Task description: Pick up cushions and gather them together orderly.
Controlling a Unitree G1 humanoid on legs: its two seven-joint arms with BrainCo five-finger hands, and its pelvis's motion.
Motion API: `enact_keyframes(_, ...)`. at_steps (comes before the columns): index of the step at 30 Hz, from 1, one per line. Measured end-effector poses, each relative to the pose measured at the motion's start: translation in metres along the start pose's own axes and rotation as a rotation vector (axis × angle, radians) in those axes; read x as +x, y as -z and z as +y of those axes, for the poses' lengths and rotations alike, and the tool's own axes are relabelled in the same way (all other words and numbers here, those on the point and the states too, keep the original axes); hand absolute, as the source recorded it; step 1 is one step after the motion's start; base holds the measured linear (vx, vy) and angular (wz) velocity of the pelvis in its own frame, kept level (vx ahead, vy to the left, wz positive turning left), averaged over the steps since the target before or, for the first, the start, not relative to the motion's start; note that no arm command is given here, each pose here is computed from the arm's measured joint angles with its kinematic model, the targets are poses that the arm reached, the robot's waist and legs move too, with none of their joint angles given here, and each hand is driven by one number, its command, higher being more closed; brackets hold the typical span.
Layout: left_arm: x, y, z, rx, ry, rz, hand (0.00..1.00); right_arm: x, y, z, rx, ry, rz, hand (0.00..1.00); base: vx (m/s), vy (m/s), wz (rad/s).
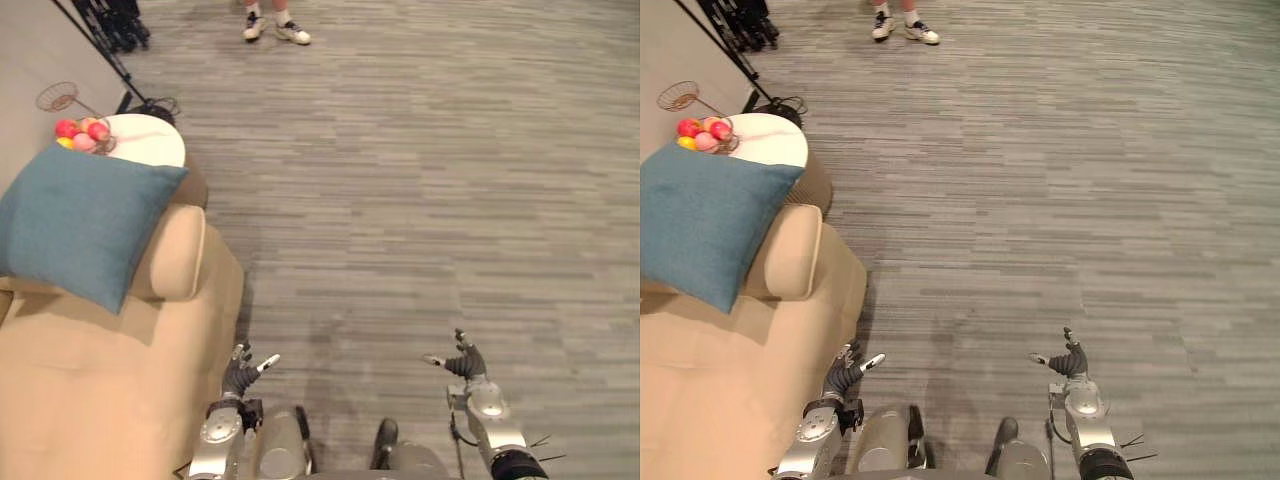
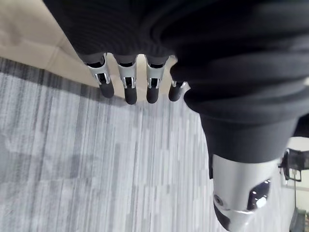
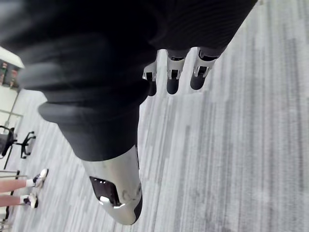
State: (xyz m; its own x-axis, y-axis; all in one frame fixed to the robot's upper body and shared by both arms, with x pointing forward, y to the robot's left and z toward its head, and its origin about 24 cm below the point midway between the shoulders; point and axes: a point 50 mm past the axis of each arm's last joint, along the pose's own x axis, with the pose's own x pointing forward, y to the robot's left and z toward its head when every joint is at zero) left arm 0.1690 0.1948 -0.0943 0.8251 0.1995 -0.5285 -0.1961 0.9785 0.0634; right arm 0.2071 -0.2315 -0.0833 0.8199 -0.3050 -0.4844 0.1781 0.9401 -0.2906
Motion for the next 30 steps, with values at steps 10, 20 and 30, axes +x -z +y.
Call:
enact_keyframes(10,-0.019,0.041,0.028,-0.066,-0.141,0.168,0.0,-0.004,0.023,0.001,-0.024,-0.008,0.098,0.0,0.6,0.21,0.91)
enact_keyframes(20,-0.006,0.017,0.004,-0.045,-0.061,0.072,0.0,-0.028,0.036,0.001,0.005,-0.003,0.086,0.0,0.49,-0.102,1.87)
enact_keyframes(30,-0.007,0.019,-0.013,-0.093,-0.032,0.082,0.0,-0.032,0.033,0.005,0.088,0.025,0.068,0.0,0.36,-0.303,1.26)
